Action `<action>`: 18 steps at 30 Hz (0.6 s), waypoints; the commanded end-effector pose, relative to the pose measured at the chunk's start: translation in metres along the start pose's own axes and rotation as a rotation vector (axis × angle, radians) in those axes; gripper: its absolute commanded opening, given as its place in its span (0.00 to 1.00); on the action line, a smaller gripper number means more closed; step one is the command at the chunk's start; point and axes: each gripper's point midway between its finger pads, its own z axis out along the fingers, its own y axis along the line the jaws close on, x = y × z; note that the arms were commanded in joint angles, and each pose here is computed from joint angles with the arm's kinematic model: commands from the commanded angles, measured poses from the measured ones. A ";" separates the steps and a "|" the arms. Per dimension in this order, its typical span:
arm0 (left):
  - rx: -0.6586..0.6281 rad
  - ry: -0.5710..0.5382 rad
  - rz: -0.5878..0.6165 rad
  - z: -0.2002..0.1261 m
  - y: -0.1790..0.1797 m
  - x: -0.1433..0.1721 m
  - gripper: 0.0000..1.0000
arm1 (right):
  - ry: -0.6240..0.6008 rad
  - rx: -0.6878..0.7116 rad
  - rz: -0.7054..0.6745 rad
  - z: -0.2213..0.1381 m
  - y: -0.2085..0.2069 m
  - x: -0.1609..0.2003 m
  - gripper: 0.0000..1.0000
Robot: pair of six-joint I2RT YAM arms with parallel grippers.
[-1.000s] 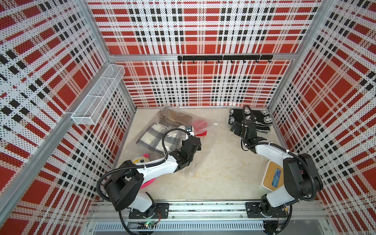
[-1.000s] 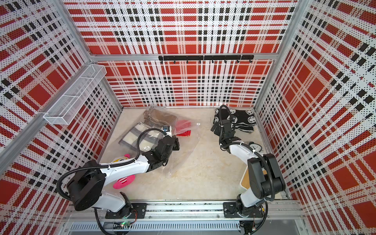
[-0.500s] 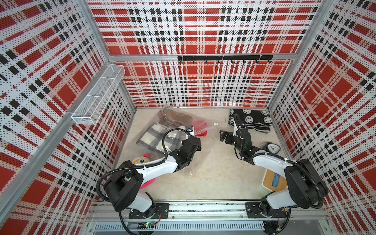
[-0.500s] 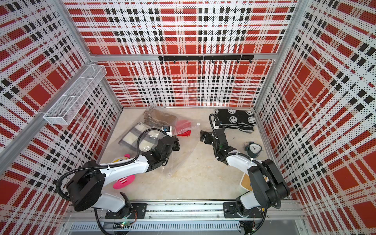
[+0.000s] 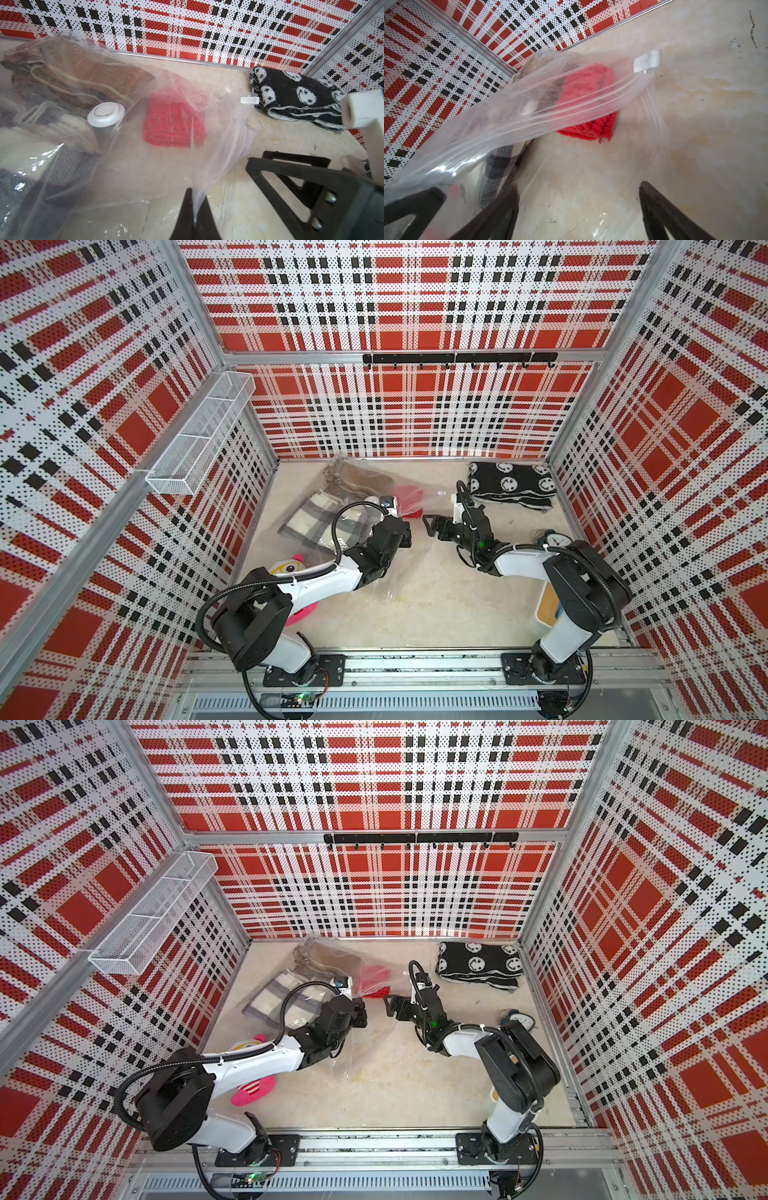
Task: Take the scarf out of the vacuum bag
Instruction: Take out the scarf from the vacuum bag.
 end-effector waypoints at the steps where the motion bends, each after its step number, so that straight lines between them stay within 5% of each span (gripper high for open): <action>1: 0.034 -0.031 -0.029 -0.009 -0.008 -0.023 0.00 | -0.037 -0.046 0.017 0.012 0.012 -0.008 0.91; 18: 0.048 -0.007 -0.026 -0.002 -0.013 -0.016 0.00 | -0.112 0.025 0.142 0.087 -0.012 -0.013 0.83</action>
